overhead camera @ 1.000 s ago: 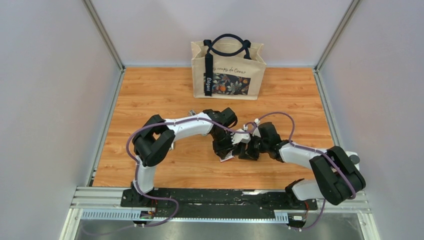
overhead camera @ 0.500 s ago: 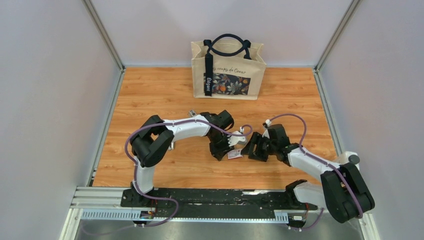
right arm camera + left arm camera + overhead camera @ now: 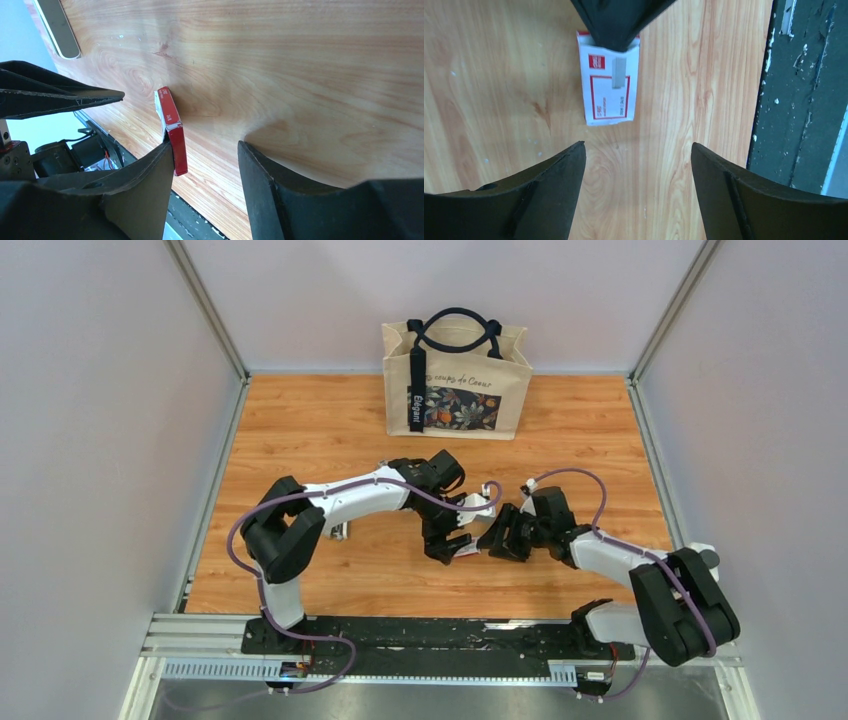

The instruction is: Unload the staples from the stapler

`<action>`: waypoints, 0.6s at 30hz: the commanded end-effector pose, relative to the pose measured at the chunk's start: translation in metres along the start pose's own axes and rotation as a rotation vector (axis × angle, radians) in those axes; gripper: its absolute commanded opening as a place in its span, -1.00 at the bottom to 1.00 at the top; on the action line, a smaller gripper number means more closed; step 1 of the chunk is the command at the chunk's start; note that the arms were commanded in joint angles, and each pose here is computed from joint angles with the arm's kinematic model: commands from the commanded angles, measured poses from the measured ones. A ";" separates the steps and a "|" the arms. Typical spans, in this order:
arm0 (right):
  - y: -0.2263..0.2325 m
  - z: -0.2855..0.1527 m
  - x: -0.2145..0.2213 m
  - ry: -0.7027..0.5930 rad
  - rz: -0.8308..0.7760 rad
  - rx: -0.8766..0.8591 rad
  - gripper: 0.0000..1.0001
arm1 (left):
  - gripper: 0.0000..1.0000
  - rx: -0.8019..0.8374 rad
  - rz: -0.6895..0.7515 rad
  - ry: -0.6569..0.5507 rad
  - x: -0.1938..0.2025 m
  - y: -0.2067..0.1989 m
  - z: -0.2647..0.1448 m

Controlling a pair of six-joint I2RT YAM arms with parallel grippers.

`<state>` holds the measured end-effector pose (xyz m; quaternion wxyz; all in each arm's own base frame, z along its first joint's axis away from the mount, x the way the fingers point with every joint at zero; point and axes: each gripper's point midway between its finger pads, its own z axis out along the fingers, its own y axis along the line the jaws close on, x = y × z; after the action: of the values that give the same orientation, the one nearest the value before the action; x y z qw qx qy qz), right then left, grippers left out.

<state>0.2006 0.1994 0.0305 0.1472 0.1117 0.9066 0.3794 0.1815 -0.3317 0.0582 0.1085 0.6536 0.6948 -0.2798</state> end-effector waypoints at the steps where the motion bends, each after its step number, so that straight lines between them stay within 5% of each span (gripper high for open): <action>1: -0.015 0.005 0.009 0.016 0.022 0.061 0.13 | 0.71 0.024 0.109 -0.087 -0.021 0.004 0.001; 11: -0.010 0.010 0.008 0.014 0.026 0.045 0.12 | 0.72 0.047 0.209 -0.214 -0.041 0.009 0.020; 18: -0.007 0.013 0.009 0.012 0.031 0.036 0.12 | 0.73 -0.001 0.184 -0.196 -0.043 0.019 0.037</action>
<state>0.2017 0.2106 0.0310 0.1421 0.1146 0.9016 0.3923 0.1908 -0.3694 0.0440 0.1707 0.6814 0.6323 -0.3269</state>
